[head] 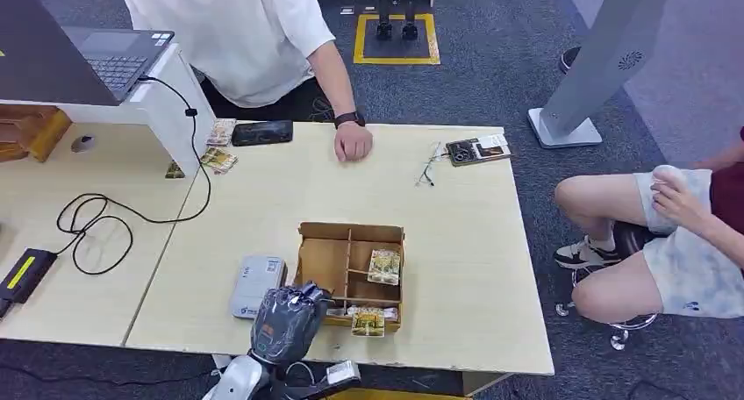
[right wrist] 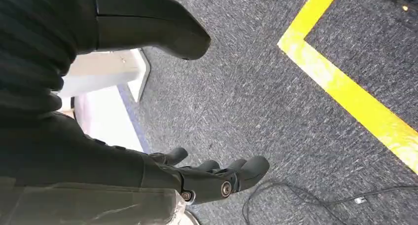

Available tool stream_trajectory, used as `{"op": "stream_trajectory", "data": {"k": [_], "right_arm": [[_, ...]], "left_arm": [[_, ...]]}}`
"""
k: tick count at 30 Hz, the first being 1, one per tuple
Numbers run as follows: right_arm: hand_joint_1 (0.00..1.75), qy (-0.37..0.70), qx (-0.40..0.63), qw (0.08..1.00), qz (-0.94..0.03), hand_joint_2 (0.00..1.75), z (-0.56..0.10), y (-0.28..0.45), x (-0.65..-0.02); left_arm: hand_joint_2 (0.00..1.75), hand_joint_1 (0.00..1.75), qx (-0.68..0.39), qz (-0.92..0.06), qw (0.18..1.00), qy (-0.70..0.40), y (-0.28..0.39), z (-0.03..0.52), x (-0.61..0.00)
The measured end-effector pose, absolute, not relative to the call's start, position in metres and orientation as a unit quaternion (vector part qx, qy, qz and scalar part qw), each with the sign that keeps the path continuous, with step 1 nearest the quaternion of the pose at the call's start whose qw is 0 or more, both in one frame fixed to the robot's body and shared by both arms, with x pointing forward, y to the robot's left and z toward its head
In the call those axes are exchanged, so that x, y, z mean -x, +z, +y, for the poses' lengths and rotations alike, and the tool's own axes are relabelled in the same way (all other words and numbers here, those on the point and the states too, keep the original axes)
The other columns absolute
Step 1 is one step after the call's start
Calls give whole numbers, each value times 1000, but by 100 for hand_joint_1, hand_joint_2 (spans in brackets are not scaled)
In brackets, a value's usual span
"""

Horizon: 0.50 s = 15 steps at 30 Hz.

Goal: Pass the card to the sensor for recognition and then transmit it.

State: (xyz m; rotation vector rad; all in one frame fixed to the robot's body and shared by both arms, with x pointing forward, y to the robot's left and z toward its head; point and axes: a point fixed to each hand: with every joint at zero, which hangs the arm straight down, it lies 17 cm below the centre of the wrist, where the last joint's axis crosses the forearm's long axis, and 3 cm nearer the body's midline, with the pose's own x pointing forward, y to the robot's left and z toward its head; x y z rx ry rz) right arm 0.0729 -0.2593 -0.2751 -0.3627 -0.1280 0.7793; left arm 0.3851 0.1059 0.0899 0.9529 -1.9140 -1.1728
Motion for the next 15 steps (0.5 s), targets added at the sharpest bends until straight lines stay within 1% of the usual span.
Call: {"op": "stream_trajectory", "data": {"k": [3, 7, 11, 15], "right_arm": [[0, 377, 176, 907, -62, 175, -260, -275, -72], [0, 376, 178, 907, -59, 175, -260, -275, -71], [0, 375, 181, 907, -58, 175, -261, -275, -71], [0, 374, 183, 907, -56, 175, -262, -275, -71]], "left_arm": [[175, 175, -348, -766, 317, -438, 108, 94, -371], [175, 175, -341, -826, 268, -360, 172, 95, -362], [175, 175, -372, -850, 279, -246, 221, 140, -366], [175, 175, -397, -855, 294, -161, 250, 186, -363]]}}
